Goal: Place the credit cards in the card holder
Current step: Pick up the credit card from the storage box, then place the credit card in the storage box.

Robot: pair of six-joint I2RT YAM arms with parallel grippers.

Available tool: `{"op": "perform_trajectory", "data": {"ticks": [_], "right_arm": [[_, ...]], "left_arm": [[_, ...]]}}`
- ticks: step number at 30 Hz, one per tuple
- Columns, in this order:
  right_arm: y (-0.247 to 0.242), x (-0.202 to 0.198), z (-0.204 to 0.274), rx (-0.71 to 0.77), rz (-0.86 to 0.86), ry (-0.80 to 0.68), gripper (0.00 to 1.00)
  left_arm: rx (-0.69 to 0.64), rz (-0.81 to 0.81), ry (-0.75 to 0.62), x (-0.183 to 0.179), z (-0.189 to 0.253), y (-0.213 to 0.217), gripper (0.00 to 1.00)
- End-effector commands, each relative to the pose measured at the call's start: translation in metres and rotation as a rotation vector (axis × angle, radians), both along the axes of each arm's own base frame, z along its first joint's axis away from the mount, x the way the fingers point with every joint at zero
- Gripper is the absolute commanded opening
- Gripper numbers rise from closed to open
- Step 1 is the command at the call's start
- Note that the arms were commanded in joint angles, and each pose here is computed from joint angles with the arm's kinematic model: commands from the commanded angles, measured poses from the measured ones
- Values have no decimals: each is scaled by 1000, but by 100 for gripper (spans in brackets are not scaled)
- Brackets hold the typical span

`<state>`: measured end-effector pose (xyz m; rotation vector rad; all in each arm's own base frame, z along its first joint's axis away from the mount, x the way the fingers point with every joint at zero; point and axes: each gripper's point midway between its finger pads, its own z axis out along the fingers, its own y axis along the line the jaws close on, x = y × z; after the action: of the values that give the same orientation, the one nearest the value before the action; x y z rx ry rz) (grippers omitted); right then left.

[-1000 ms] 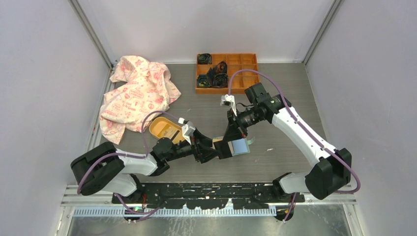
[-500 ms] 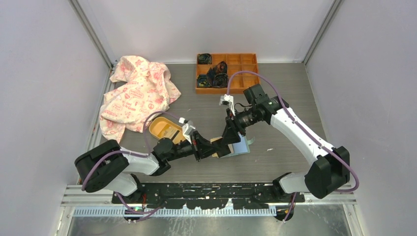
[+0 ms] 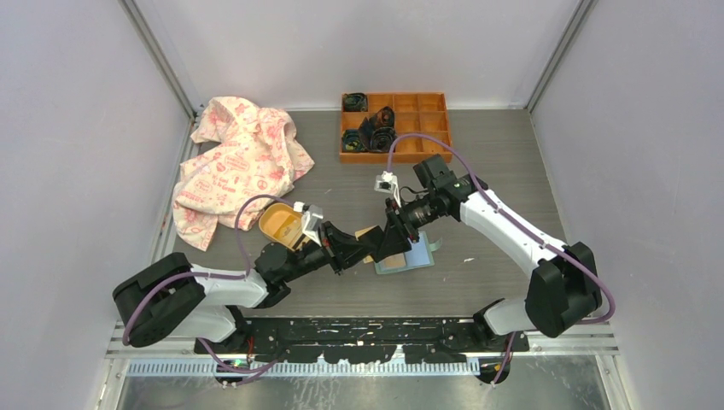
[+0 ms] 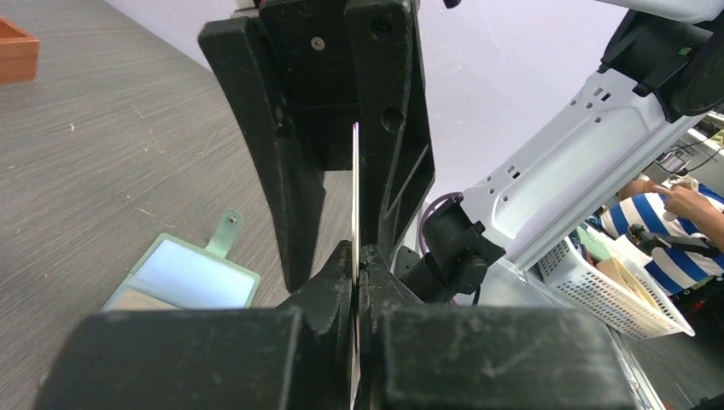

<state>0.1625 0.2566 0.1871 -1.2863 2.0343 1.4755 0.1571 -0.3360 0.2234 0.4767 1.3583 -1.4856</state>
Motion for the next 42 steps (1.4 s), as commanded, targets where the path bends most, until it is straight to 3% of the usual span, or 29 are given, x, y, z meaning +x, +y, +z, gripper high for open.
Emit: {"op": "perform_trajectory", "data": {"ticks": [1, 3, 5, 6, 10, 12, 14, 23, 27, 33, 35, 38, 42], "right_arm": [[10, -4, 22, 115, 30, -32, 37], [11, -6, 23, 124, 40, -23, 13], [11, -7, 24, 124, 47, -25, 3], [11, -7, 25, 125, 48, -30, 1], [12, -6, 25, 124, 46, -17, 1], [13, -4, 23, 121, 42, -1, 1], [15, -2, 22, 119, 39, 12, 1], [36, 16, 13, 101, 41, 54, 1], [44, 18, 16, 105, 65, 46, 1], [49, 20, 21, 118, 79, 44, 1], [51, 19, 20, 117, 85, 46, 1], [52, 17, 19, 114, 92, 49, 1], [52, 15, 19, 114, 97, 49, 1]], "left_arm": [[-90, 16, -48, 0, 28, 4, 0], [-90, 14, -46, 0, 28, 3, 0], [-91, 8, -42, 0, 28, 3, 0], [-92, 6, -37, -1, 28, 3, 3], [-83, 4, -7, -2, 19, 13, 49], [-70, -11, -7, -5, 13, 22, 59], [-59, -36, -3, -9, 7, 31, 62], [-18, 20, 87, 12, -5, 65, 64], [22, 8, 90, 12, -7, 62, 58], [51, 35, 108, 17, -16, 64, 56], [46, 22, 103, 15, -14, 63, 51], [28, -2, 98, 14, -9, 59, 33], [-3, -36, 88, 12, -4, 56, 29]]}}
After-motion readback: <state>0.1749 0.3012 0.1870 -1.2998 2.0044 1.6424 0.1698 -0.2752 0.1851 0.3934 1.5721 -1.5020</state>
